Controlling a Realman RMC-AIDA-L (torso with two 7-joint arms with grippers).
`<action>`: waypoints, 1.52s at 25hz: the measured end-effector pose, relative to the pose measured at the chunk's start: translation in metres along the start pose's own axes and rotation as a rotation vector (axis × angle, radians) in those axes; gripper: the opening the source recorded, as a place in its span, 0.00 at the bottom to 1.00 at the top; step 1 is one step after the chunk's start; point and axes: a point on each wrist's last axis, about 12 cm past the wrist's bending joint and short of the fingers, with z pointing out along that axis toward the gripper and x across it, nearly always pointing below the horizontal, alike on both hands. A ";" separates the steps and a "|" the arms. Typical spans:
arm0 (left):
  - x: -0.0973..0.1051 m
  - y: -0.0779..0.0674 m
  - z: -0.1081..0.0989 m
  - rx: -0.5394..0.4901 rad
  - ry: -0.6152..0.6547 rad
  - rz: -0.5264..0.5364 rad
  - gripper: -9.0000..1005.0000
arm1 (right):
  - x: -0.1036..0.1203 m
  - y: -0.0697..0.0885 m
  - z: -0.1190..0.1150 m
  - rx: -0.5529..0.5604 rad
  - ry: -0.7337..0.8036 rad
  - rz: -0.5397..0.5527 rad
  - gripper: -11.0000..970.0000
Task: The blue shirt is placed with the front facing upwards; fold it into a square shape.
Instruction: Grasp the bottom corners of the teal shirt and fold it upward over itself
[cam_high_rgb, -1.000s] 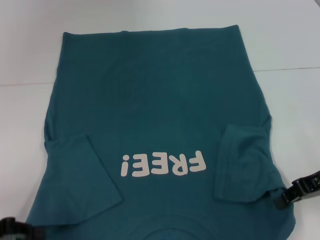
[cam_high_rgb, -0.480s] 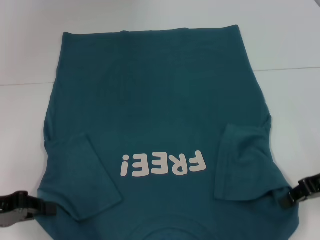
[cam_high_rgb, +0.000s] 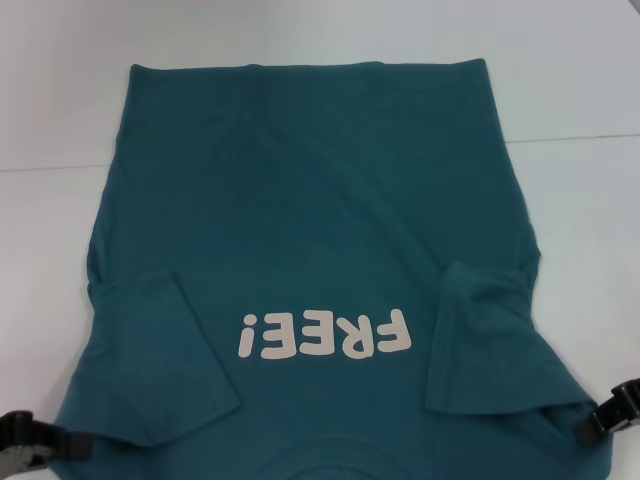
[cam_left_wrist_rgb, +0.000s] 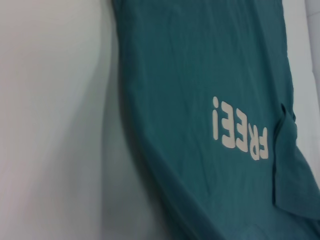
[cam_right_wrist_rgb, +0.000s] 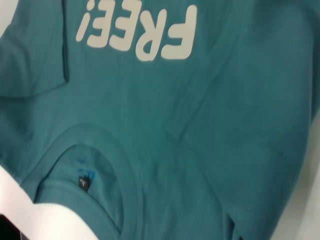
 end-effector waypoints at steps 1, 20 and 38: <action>-0.002 -0.002 0.001 0.002 0.003 0.008 0.03 | -0.001 0.000 -0.001 0.004 -0.006 -0.002 0.13; -0.126 -0.080 0.036 -0.190 -0.143 0.199 0.03 | -0.071 -0.002 -0.043 0.141 -0.451 0.087 0.13; -0.168 -0.125 0.080 -0.311 -0.315 0.346 0.03 | -0.113 0.012 -0.015 0.184 -0.674 0.044 0.14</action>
